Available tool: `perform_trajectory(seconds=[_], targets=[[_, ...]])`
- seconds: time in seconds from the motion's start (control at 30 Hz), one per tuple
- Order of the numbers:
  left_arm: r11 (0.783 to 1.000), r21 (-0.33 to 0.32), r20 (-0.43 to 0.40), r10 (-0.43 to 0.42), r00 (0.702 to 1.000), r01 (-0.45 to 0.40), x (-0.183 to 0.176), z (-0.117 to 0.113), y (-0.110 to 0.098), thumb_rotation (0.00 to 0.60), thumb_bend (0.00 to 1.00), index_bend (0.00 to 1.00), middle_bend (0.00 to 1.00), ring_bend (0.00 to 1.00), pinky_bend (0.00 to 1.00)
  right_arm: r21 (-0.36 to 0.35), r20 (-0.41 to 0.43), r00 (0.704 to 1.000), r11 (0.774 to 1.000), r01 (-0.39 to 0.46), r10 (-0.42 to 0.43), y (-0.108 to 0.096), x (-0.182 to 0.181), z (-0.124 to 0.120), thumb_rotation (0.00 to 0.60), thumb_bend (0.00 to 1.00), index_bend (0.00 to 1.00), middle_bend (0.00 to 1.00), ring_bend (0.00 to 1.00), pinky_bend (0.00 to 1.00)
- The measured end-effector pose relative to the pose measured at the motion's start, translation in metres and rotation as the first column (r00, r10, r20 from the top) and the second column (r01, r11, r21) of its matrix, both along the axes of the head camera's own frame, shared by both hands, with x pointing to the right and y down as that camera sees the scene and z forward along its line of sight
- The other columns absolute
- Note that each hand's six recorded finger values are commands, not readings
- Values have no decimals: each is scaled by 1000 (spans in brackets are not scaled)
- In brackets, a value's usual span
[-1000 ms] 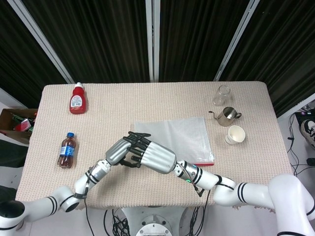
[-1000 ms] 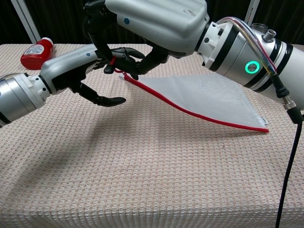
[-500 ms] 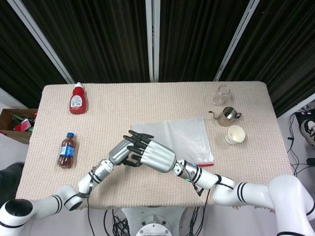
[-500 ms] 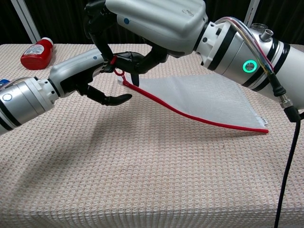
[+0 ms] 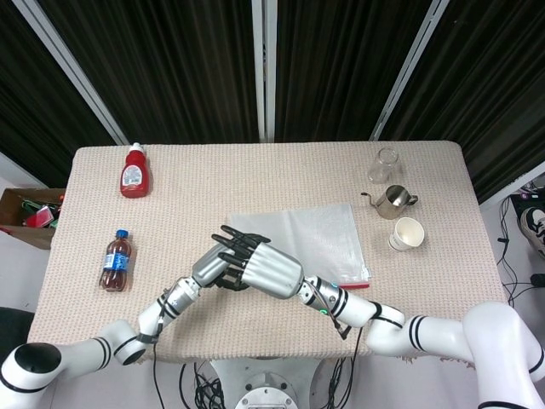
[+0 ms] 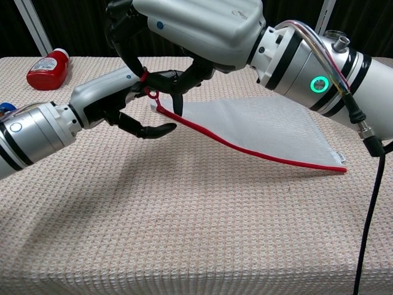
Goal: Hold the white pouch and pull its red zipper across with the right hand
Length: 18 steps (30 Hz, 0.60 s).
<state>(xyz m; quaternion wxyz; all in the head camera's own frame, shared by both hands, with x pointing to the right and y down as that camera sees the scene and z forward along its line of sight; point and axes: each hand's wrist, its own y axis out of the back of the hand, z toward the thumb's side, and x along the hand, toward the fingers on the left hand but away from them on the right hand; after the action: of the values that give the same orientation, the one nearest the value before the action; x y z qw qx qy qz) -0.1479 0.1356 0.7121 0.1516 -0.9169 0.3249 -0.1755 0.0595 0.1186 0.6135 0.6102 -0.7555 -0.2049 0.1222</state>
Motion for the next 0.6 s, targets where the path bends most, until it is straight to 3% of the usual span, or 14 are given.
perform_trajectory(seconds=[0.6], targets=[[983,-170,-150,-95,984,68,-17,2,7,600,424,618,187,98,121,55,27,999,998,-37,35,22,27,2,600,456,938,282,0,0]])
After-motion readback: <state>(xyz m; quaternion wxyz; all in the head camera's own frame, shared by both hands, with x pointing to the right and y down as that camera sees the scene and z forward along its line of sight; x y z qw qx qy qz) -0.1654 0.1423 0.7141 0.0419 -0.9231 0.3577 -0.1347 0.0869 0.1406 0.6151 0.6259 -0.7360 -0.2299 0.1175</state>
